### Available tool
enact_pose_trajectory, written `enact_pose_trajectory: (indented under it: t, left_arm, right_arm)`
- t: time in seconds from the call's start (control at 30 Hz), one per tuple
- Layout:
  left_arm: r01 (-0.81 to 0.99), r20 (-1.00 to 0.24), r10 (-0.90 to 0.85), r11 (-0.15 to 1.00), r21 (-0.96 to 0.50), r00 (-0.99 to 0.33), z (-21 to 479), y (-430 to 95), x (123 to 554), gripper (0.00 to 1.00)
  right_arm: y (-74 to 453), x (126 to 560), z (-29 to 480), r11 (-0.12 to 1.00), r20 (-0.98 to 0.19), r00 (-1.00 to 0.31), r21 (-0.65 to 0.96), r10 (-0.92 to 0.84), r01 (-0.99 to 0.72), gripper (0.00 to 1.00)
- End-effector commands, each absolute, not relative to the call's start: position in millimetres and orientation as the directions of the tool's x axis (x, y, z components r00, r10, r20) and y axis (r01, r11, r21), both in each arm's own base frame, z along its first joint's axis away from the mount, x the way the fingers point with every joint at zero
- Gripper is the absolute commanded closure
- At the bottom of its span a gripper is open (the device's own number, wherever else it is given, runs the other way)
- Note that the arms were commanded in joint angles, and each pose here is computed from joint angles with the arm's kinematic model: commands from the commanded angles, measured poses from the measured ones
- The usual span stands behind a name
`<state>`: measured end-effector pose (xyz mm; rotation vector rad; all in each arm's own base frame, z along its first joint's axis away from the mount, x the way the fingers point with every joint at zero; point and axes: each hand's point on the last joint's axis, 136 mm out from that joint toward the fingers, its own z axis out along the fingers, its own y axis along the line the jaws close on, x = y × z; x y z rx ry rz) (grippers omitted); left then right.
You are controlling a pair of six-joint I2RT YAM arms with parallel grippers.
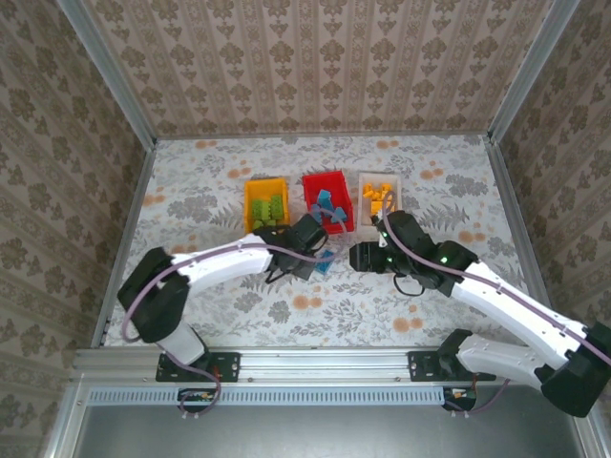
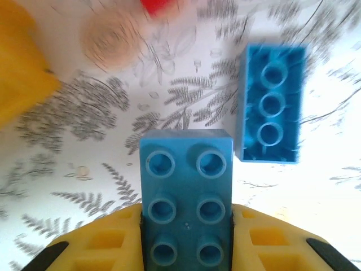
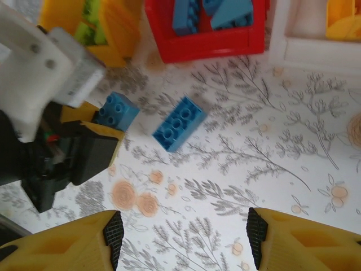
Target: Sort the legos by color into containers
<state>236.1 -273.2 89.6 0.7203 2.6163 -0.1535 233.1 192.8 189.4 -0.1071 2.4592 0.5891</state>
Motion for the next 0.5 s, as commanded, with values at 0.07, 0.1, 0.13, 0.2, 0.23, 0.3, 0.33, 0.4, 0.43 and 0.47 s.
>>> enact_pose_trajectory:
  t: [0.07,0.1,0.13,0.2,0.23,0.3,0.33,0.4,0.43,0.47]
  left_arm:
    - [0.448,-0.518,0.322,0.884,-0.137,-0.793,158.3,-293.3,264.5,0.75]
    - [0.446,-0.525,0.308,0.881,-0.157,-0.794,165.6,-301.4,272.3,0.75]
    - [0.443,-0.530,0.297,0.880,-0.172,-0.795,170.1,-308.3,279.8,0.75]
    - [0.428,-0.530,0.262,0.877,-0.218,-0.807,177.2,-323.8,298.5,0.75]
    - [0.423,-0.528,0.251,0.876,-0.232,-0.811,178.5,-330.5,306.4,0.75]
    - [0.409,-0.534,0.229,0.878,-0.248,-0.814,181.7,-342.6,326.2,0.75]
    - [0.400,-0.527,0.221,0.881,-0.253,-0.820,178.5,-346.8,335.0,0.75]
    - [0.376,-0.511,0.195,0.883,-0.280,-0.837,171.6,-355.3,353.5,0.76]
    - [0.365,-0.502,0.184,0.884,-0.291,-0.845,167.3,-358.0,360.4,0.76]
    - [0.358,-0.497,0.173,0.883,-0.305,-0.850,163.6,-361.0,368.6,0.76]
  right_arm:
    - [203.0,241.6,245.1,0.830,-0.700,-0.699,0.470,0.143,-0.301,0.37]
    - [203.3,244.4,253.4,0.823,-0.716,-0.679,0.478,0.163,-0.306,0.37]
    - [203.4,246.8,260.2,0.819,-0.728,-0.663,0.482,0.177,-0.310,0.37]
    - [202.2,253.2,274.6,0.817,-0.745,-0.631,0.491,0.215,-0.303,0.37]
    - [201.1,256.1,278.3,0.820,-0.748,-0.623,0.492,0.227,-0.292,0.38]
    - [199.6,260.5,288.6,0.824,-0.758,-0.606,0.491,0.243,-0.284,0.38]
    - [198.7,262.1,292.1,0.826,-0.761,-0.600,0.489,0.247,-0.280,0.38]
    - [197.7,264.7,296.3,0.830,-0.764,-0.595,0.486,0.251,-0.274,0.38]
    - [197.2,265.2,296.4,0.831,-0.763,-0.595,0.485,0.251,-0.271,0.39]
    - [196.7,265.6,296.4,0.833,-0.762,-0.597,0.485,0.252,-0.268,0.39]
